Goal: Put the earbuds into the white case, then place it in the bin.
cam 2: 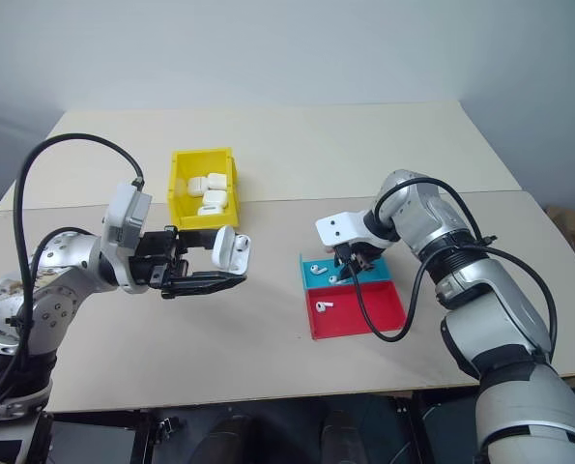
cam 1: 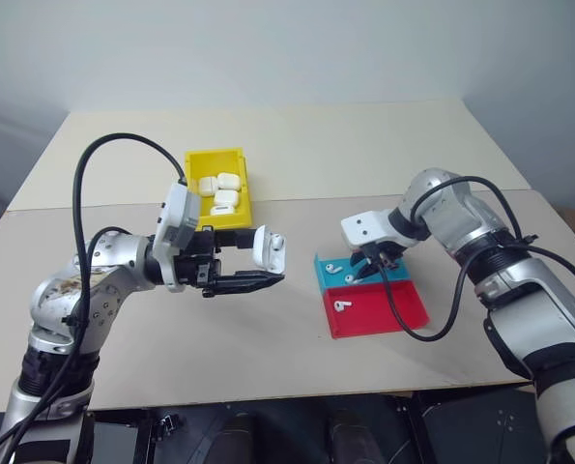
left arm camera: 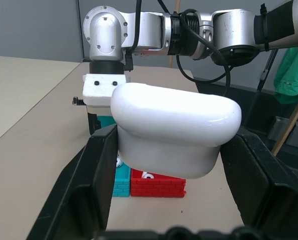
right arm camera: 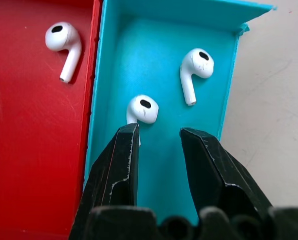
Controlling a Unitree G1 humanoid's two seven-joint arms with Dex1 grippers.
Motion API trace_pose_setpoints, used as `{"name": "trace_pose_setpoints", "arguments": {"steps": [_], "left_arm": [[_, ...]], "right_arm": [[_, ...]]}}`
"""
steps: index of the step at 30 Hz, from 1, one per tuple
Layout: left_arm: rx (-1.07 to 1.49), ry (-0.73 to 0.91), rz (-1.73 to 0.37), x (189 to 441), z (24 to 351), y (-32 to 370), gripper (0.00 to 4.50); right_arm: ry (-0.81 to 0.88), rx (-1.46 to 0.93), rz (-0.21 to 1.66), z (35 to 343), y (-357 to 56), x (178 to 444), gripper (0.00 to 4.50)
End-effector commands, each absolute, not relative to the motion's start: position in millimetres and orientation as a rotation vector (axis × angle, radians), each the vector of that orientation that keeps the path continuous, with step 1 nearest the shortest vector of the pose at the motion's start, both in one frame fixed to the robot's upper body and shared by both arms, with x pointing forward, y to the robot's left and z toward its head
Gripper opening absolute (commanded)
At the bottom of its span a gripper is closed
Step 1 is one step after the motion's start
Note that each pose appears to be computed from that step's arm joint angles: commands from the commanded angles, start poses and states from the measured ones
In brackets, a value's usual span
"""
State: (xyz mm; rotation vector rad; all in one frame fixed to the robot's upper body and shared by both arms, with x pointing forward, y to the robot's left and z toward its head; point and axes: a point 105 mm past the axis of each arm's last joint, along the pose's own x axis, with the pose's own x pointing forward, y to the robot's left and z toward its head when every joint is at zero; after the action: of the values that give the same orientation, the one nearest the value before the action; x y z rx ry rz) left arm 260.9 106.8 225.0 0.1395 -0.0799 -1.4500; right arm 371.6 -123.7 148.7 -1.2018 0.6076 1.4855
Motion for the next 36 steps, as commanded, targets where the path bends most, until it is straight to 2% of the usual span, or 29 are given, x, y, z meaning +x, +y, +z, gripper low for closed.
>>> {"name": "trace_pose_setpoints", "arguments": {"steps": [1, 6, 20, 36], "left_arm": [[0.166, -0.128, -1.453, 257.2, 235.1, 108.1, 2.84], [0.169, -0.124, -1.449, 257.3, 234.1, 109.0, 2.84], [0.177, -0.119, -1.431, 259.2, 232.3, 110.8, 2.84], [0.182, -0.110, -1.421, 260.5, 232.1, 113.4, 2.84]], "right_arm": [[0.588, -1.197, 1.523, 158.5, -123.8, 369.3, 1.71], [0.560, -1.187, 1.551, 163.1, -123.4, 367.3, 1.71], [0.577, -1.185, 1.626, 147.0, -120.4, 359.8, 1.71], [0.601, -1.145, 1.605, 133.1, -121.5, 360.3, 1.71]]}}
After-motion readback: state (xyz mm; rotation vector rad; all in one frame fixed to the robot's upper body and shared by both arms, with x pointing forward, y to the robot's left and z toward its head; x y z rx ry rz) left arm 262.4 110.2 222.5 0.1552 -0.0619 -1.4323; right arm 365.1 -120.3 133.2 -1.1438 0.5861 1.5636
